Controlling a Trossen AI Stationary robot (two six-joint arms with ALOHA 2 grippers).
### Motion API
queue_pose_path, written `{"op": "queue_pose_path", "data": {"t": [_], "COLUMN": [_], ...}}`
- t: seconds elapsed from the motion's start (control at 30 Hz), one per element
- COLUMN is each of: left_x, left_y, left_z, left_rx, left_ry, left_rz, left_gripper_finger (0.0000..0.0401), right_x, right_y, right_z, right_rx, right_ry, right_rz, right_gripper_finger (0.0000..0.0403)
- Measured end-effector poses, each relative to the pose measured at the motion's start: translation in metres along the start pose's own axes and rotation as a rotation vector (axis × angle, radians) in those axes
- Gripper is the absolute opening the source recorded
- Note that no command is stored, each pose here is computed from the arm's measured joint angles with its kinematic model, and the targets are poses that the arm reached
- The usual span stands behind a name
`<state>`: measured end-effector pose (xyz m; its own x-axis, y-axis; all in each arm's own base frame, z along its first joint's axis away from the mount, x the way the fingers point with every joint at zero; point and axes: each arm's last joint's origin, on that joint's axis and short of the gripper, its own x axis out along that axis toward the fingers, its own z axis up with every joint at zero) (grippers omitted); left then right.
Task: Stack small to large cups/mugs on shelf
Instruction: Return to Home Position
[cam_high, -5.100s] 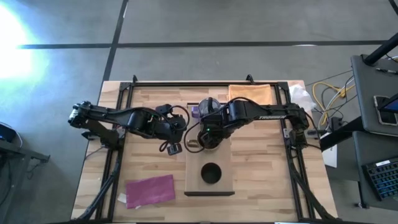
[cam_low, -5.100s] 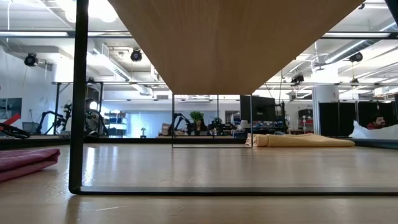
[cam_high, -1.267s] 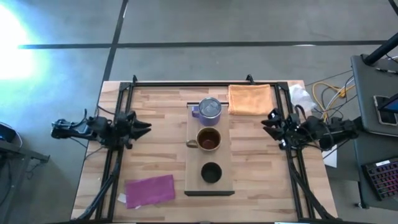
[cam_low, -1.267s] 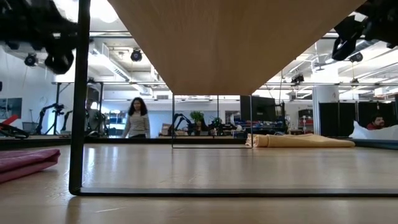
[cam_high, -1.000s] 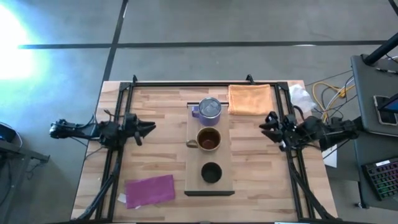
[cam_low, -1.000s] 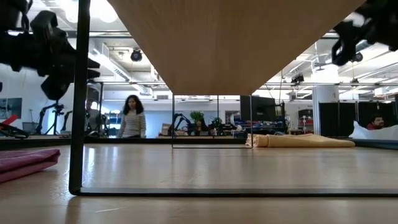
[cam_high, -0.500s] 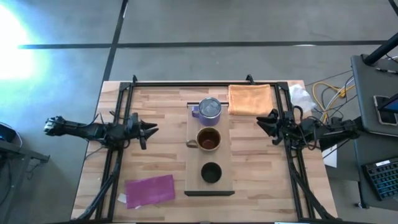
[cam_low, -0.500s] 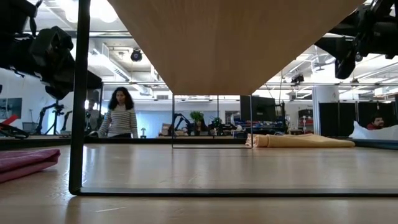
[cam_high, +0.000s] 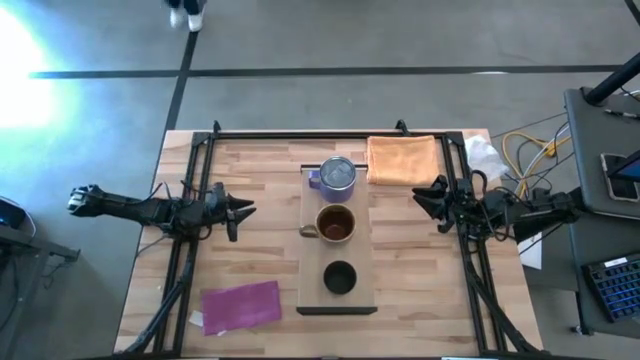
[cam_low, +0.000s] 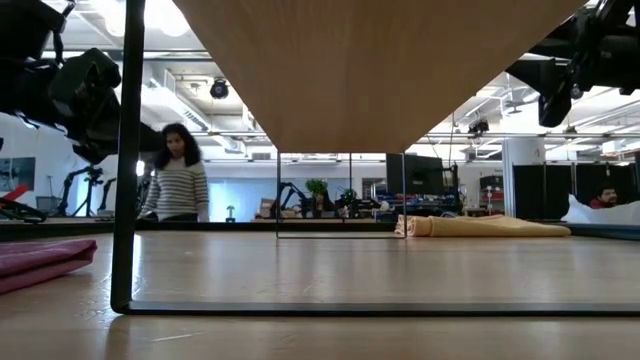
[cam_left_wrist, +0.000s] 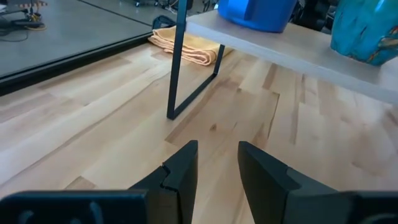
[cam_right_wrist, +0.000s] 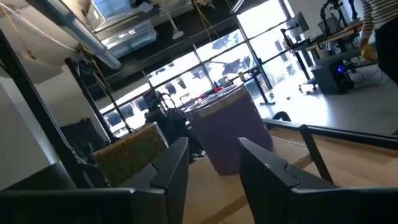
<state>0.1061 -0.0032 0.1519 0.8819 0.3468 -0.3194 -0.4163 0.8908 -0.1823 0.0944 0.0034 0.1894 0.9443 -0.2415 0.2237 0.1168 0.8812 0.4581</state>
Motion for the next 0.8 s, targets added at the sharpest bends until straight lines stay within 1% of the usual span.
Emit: {"op": "queue_pose_path", "data": {"t": [0.37, 0.63, 0.8], "left_x": [0.0009, 0.0009, 0.0008], "left_y": [-0.0004, -0.0004, -0.0004], "left_z": [-0.0005, -0.0005, -0.0004], "left_rx": [0.002, 0.002, 0.001], "left_ry": [0.003, 0.003, 0.001], "left_rz": [0.0, 0.0, -0.001], "left_gripper_finger": [0.0101, 0.0101, 0.0101], "right_x": [0.0001, 0.0001, 0.0001], "right_y": [0.0, 0.0, 0.0], "right_z": [-0.0001, -0.0001, -0.0001], "right_rx": [-0.001, -0.001, -0.001], "right_ry": [0.001, 0.001, 0.001], "right_rz": [0.0, 0.0, 0.0], "right_gripper_finger": [0.0134, 0.0128, 0.013]}}
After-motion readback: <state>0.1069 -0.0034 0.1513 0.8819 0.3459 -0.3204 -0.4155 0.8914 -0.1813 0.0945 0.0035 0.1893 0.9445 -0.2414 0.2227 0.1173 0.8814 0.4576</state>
